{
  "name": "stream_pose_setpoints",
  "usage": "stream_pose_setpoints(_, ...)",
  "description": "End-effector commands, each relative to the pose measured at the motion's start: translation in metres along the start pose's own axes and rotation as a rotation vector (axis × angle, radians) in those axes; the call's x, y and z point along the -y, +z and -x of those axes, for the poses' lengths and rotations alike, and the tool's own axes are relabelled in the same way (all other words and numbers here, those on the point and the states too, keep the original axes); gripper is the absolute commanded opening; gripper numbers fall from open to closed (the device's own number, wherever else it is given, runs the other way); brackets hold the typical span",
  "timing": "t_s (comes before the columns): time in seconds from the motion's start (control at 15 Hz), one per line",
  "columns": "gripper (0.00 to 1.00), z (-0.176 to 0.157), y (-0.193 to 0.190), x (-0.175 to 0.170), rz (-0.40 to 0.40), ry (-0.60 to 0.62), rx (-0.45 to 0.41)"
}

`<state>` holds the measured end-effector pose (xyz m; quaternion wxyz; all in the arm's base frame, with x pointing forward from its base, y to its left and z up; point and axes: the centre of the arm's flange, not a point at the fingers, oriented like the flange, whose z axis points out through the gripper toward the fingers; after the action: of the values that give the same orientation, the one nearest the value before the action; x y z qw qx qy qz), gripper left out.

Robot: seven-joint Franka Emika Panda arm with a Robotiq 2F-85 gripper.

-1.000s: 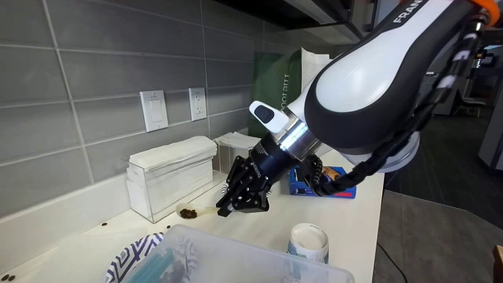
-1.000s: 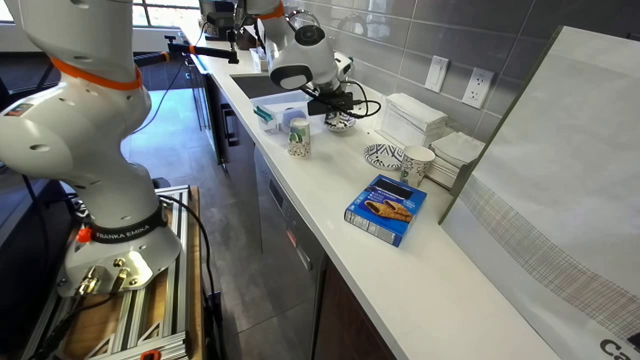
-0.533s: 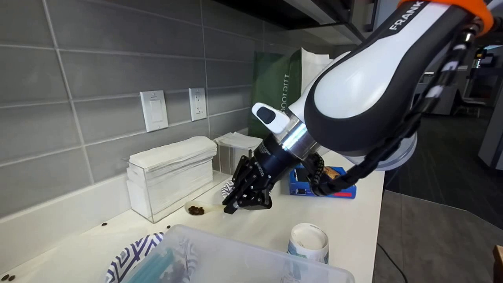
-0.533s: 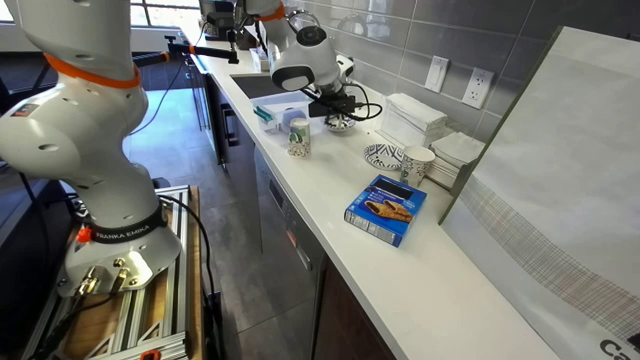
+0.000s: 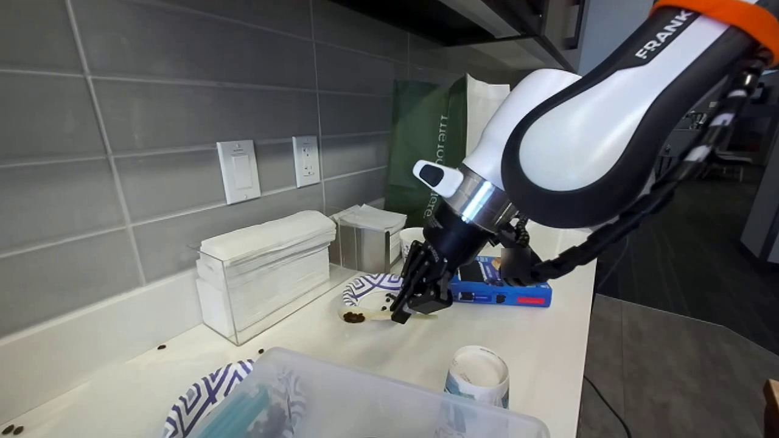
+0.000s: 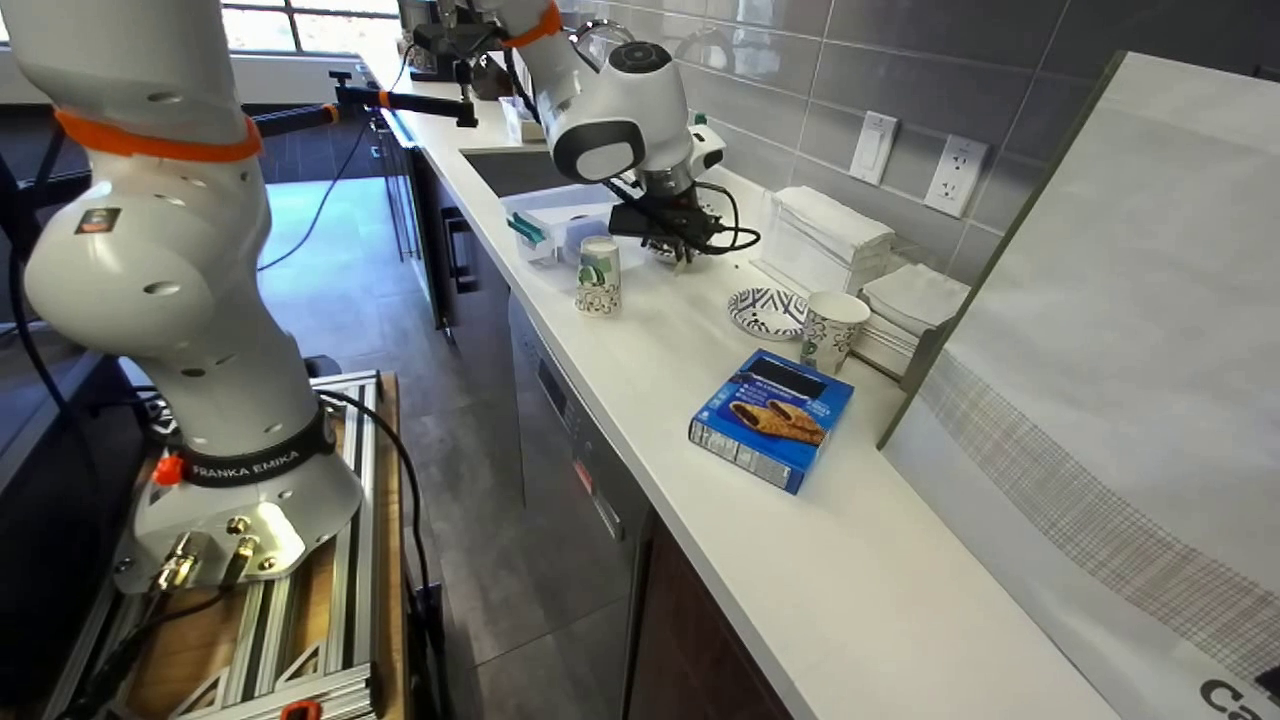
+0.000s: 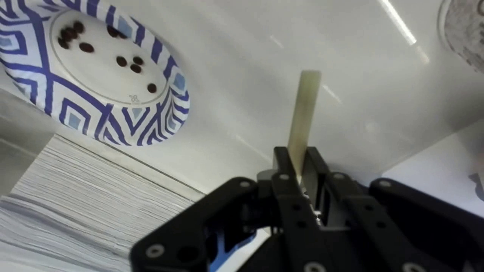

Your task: Use the white spoon to place some of the contents from the bowl on the left into the bowl on the right.

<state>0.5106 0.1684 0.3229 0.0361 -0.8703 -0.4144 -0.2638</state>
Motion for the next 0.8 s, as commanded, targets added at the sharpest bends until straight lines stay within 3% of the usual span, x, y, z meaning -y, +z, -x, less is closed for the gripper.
stream_pose_setpoints(0.0, 0.03, -0.019, -0.022, 0.007, -0.018, 0.103, 0.066)
stream_pose_setpoints(0.2, 0.03, -0.015, -0.036, -0.001, -0.01, 0.197, 0.104)
stream_pose_setpoints(0.73, 0.03, 0.019, -0.064, -0.048, 0.063, 0.458, 0.085)
